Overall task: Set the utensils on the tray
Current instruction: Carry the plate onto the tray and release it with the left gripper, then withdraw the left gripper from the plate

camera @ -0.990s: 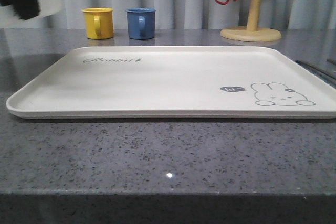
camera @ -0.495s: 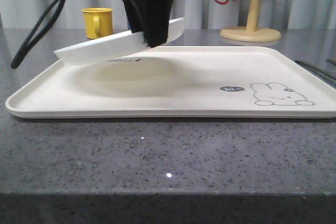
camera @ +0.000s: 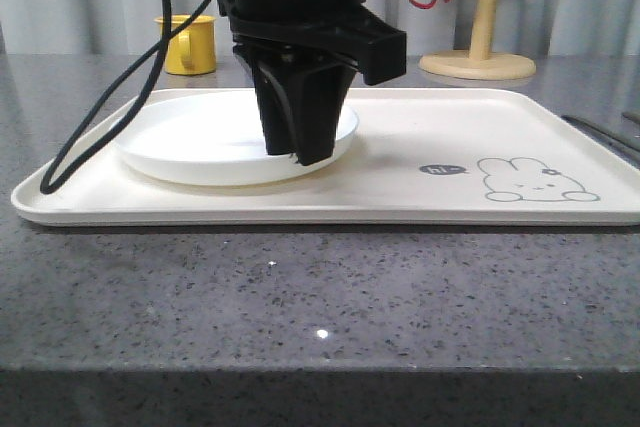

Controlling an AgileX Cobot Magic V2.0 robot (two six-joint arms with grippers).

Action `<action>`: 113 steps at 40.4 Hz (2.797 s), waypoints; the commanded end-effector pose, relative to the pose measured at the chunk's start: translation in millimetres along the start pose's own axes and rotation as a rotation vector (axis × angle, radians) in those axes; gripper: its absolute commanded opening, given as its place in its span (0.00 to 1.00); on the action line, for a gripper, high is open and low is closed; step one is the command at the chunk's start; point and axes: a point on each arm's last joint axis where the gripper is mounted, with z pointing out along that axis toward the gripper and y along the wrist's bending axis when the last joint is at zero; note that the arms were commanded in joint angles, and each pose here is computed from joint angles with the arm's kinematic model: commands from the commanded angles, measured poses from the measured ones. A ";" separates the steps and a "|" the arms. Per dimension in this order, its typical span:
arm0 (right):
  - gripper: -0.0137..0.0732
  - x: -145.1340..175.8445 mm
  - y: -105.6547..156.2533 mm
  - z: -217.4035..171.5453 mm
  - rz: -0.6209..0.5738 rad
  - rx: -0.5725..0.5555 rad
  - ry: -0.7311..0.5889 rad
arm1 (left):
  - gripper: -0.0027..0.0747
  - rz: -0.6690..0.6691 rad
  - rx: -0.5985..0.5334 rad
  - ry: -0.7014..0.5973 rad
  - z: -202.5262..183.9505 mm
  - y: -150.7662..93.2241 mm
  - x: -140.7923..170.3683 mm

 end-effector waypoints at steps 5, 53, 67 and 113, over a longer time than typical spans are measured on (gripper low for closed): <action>0.89 -16.5 1.9 -1.2 -0.007 -0.006 -0.093 | 0.51 -0.033 -0.007 -0.115 -46.9 5.5 -2.4; 0.89 -16.5 1.9 -1.2 -0.007 -0.006 -0.093 | 0.01 -0.680 -0.459 -0.851 -124.7 52.0 260.8; 0.89 -16.5 1.9 -1.2 -0.007 -0.006 -0.093 | 0.01 -0.597 -0.620 -1.083 -103.9 -17.5 329.3; 0.59 -32.7 5.4 66.3 -0.129 0.012 0.345 | 0.01 -0.585 -0.643 -1.133 -104.1 -26.8 337.7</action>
